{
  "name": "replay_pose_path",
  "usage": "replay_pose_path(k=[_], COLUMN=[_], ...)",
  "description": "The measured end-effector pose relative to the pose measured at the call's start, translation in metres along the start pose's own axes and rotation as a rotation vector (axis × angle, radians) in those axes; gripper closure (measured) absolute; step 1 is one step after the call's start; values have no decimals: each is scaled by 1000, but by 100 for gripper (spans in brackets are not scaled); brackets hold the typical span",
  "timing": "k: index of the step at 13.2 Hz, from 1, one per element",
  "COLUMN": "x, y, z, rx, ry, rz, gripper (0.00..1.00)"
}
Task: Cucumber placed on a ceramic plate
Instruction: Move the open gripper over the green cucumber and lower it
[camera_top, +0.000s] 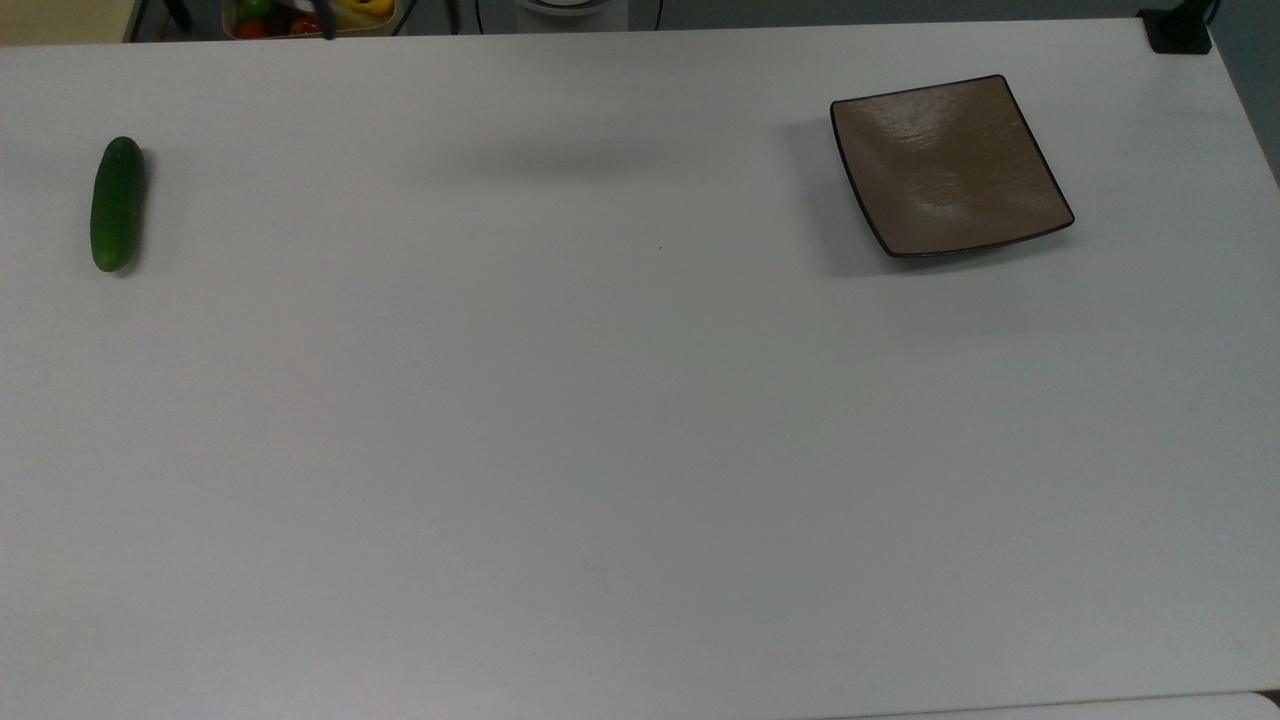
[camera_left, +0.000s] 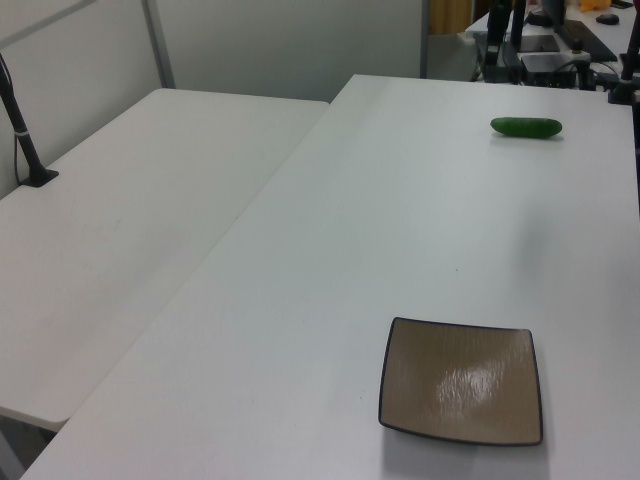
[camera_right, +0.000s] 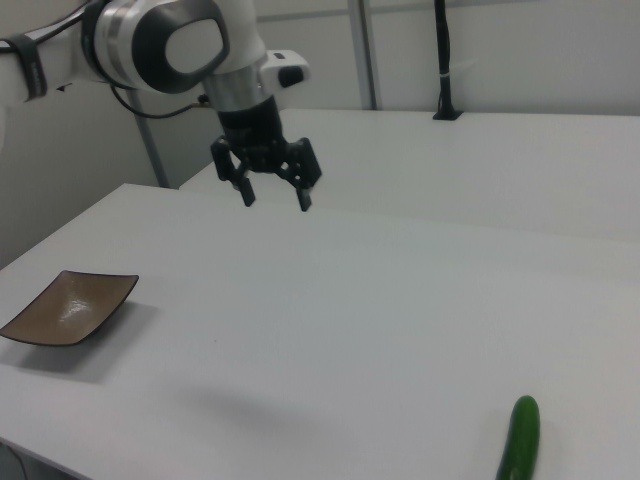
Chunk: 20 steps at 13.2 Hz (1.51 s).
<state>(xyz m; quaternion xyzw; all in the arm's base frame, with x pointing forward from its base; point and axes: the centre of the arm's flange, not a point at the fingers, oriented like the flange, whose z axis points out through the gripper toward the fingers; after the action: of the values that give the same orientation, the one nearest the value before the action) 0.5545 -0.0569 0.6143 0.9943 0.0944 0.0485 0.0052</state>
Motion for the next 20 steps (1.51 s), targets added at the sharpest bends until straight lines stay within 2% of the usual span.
replay_pose_path(k=[3,6,11,15,18,20], x=[-8,-15,-35,-42,-48,-55], y=[54,131,218,255,268,276], z=[6,32,80,149,196,211], rx=[-53,-116,-170,-158,-131,-138], ry=[17,60,65,-3,-68,-86], rz=[12,55,143,181,126,105], gripper=[0,0,0,0,0,0])
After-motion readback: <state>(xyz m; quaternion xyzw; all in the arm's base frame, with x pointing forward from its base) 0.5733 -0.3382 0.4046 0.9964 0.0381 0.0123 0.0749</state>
